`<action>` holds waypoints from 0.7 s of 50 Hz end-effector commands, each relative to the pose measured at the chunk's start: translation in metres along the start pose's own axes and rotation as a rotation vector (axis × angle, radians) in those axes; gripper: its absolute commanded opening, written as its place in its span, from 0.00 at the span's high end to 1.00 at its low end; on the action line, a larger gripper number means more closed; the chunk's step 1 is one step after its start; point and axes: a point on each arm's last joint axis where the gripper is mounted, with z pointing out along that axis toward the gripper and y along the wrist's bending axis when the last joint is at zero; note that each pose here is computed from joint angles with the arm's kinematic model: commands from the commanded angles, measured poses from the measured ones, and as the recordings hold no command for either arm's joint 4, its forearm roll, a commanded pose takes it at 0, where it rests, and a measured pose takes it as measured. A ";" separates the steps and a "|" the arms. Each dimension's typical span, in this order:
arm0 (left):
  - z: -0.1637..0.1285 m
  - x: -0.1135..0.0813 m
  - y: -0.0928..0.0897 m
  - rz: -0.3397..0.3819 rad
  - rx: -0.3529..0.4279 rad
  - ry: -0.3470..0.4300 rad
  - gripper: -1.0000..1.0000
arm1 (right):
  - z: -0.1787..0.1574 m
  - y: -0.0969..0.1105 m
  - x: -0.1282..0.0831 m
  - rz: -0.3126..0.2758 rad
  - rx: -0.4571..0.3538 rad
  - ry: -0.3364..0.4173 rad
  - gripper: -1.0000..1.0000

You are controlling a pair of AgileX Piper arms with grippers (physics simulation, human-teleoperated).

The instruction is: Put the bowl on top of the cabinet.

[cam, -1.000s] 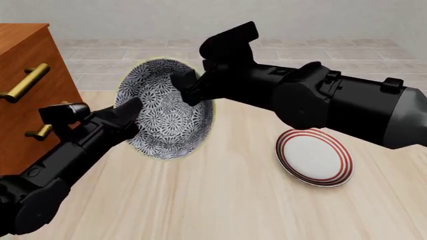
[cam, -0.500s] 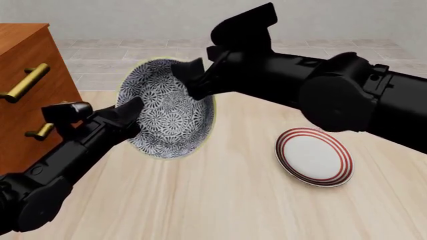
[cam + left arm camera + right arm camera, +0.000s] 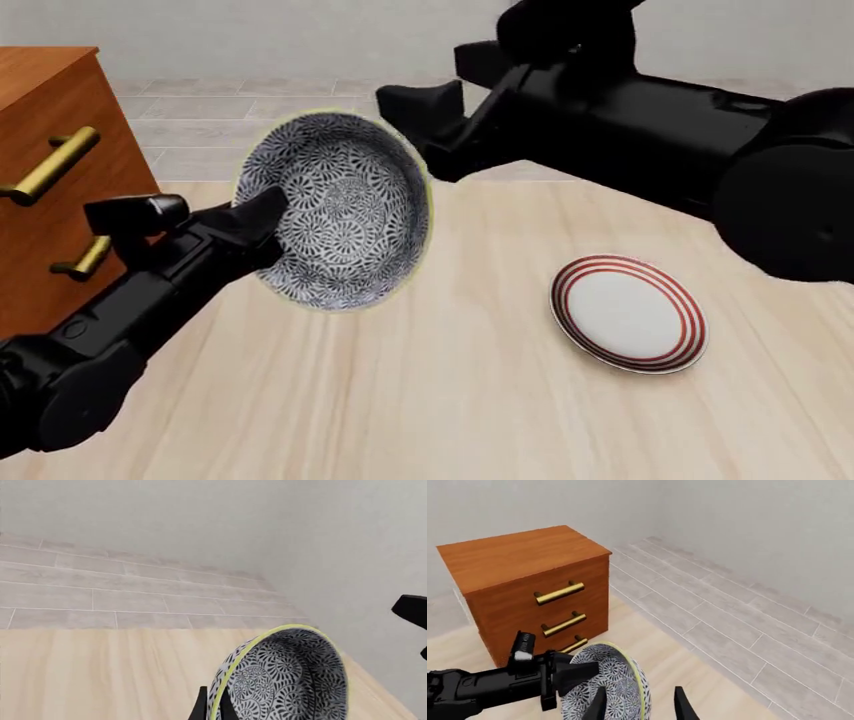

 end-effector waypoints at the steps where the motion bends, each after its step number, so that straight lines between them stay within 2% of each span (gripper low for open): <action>1: 0.003 -0.004 -0.001 0.014 -0.001 -0.007 1.00 | -0.032 -0.005 -0.009 -0.067 0.028 -0.089 0.00; 5: 0.004 -0.005 -0.001 0.018 -0.002 -0.007 1.00 | -0.054 -0.004 -0.011 -0.065 0.033 -0.174 0.00; 6: 0.004 -0.005 -0.002 0.023 0.000 -0.006 1.00 | -0.063 -0.009 -0.012 -0.079 0.062 -0.208 0.00; 8: 0.004 -0.006 -0.002 0.026 0.001 -0.005 1.00 | -0.071 -0.009 -0.014 -0.033 0.060 -0.235 0.00; 10: 0.004 -0.007 -0.003 0.029 0.002 -0.004 1.00 | -0.074 -0.007 -0.014 -0.027 0.052 -0.246 0.00; 14: 0.005 -0.010 -0.005 0.043 0.005 -0.002 1.00 | -0.096 -0.003 -0.015 -0.025 0.041 -0.327 0.00; 17: 0.005 -0.012 -0.007 0.055 0.009 -0.002 1.00 | -0.114 -0.002 -0.014 0.002 0.038 -0.397 0.00; 23: 0.005 -0.016 -0.016 0.076 0.036 0.012 1.00 | -0.141 -0.002 -0.009 0.042 0.043 -0.484 0.00; 30: 0.008 -0.026 -0.025 0.111 0.052 0.041 1.00 | -0.170 -0.002 0.009 0.097 0.049 -0.598 0.00; 33: 0.009 -0.029 -0.027 0.111 0.053 0.048 1.00 | -0.169 -0.001 0.018 0.085 0.050 -0.598 0.00; 35: 0.010 -0.031 -0.029 0.120 0.052 0.065 1.00 | -0.172 0.000 0.027 0.102 0.044 -0.619 0.00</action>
